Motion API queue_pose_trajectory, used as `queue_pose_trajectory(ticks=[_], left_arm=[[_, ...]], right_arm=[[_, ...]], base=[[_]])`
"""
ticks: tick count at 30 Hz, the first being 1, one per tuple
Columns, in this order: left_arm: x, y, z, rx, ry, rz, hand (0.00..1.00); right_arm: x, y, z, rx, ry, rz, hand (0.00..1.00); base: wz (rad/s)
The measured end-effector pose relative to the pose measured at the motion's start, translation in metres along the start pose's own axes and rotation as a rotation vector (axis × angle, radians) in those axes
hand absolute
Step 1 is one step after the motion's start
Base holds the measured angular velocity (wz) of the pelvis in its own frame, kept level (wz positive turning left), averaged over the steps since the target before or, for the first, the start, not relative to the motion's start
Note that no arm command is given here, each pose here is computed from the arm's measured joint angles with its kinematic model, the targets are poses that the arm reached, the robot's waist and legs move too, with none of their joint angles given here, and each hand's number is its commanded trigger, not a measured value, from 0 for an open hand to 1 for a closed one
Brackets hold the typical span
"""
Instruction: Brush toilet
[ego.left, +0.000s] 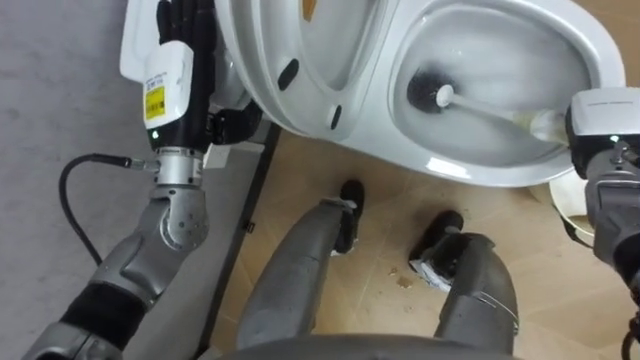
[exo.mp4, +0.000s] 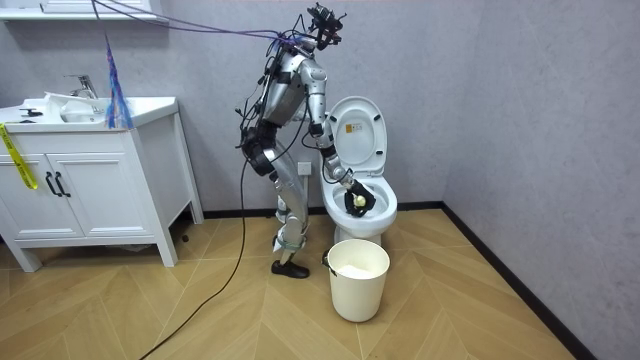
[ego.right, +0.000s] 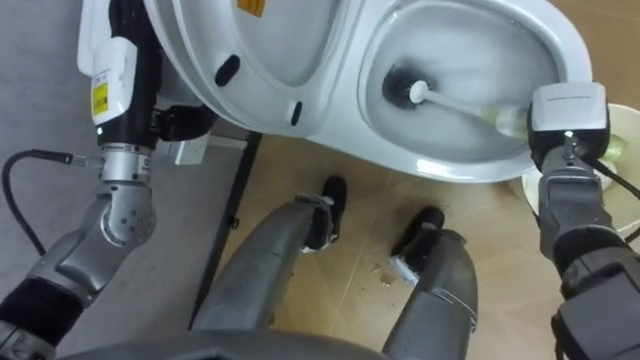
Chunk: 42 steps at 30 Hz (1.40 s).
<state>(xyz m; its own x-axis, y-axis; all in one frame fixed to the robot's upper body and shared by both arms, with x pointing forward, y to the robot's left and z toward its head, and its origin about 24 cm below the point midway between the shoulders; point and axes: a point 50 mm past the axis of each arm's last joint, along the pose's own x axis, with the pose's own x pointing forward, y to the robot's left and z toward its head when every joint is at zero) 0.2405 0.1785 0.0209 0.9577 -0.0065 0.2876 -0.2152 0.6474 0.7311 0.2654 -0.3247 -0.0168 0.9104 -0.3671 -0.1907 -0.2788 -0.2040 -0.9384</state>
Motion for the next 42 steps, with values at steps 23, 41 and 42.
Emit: queue_pose_trajectory(ticks=[23,41,42], left_arm=[[-0.004,-0.002,-0.007,0.141,0.052,0.015,0.0],[0.0,0.009,-0.001,0.119,0.01,0.049,0.0],[0.0,0.009,0.0,0.119,0.006,0.048,0.0]], right_arm=[[-0.007,-0.005,0.037,0.031,-0.037,0.045,1.0],[0.003,-0.005,0.004,-0.059,-0.047,0.053,1.0],[0.004,-0.006,0.004,-0.06,-0.048,0.047,1.0]], base=[[-0.02],[0.06],[0.0]])
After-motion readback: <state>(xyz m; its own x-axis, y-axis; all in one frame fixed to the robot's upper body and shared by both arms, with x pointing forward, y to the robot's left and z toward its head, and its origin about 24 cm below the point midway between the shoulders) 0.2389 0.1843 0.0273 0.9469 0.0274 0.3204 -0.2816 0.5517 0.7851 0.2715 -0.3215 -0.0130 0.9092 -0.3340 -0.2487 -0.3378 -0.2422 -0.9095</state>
